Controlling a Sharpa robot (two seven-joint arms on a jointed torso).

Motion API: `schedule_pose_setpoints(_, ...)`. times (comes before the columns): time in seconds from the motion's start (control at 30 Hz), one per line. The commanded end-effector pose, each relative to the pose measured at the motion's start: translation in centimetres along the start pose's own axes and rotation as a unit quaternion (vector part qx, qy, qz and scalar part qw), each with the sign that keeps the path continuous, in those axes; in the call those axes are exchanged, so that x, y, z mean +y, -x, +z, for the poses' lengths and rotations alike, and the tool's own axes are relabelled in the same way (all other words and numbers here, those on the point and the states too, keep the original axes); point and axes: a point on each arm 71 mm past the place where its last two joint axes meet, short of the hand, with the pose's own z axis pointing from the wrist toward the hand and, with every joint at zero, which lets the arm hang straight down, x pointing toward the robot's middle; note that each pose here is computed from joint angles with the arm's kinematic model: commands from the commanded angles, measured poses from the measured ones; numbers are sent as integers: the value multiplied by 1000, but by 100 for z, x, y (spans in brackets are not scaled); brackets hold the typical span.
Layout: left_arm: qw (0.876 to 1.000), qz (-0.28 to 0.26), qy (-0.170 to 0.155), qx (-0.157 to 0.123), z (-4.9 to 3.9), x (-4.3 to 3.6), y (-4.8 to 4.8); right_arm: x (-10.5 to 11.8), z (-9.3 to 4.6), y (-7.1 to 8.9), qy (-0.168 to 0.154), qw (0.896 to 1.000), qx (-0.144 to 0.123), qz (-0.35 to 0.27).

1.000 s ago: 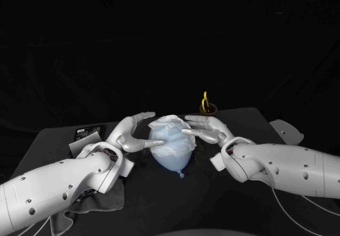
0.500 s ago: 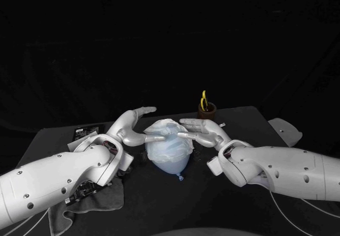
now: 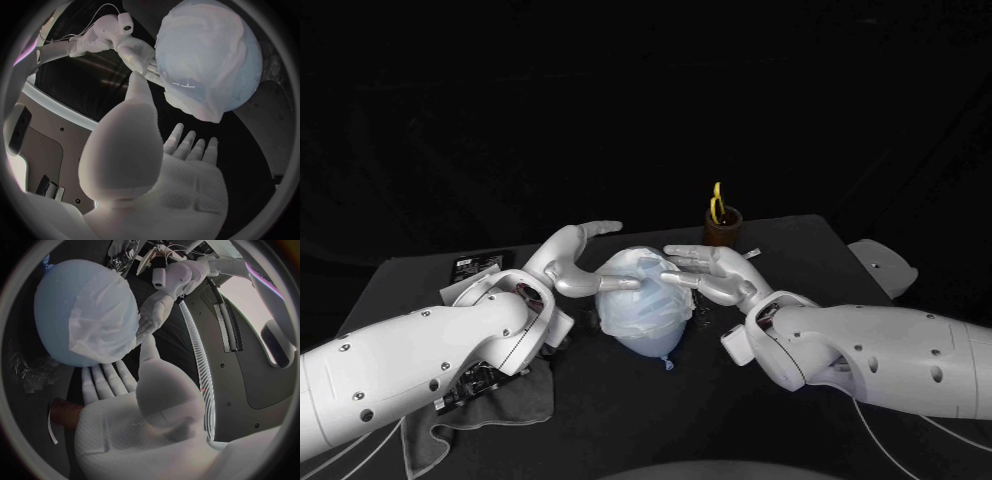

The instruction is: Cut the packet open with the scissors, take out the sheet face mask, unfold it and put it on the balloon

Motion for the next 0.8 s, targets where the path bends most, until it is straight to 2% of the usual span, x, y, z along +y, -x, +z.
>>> schedule_pose_setpoints(0.03,1000,9,20,19,0,1,-34,40,-37,-67,15,1000,8,3)
schedule_pose_setpoints(0.43,998,12,35,52,-13,-35,-133,60,-144,-190,17,1000,18,15)
schedule_pose_setpoints(0.8,995,29,47,87,-10,-45,-216,114,-199,-203,39,999,1,12)
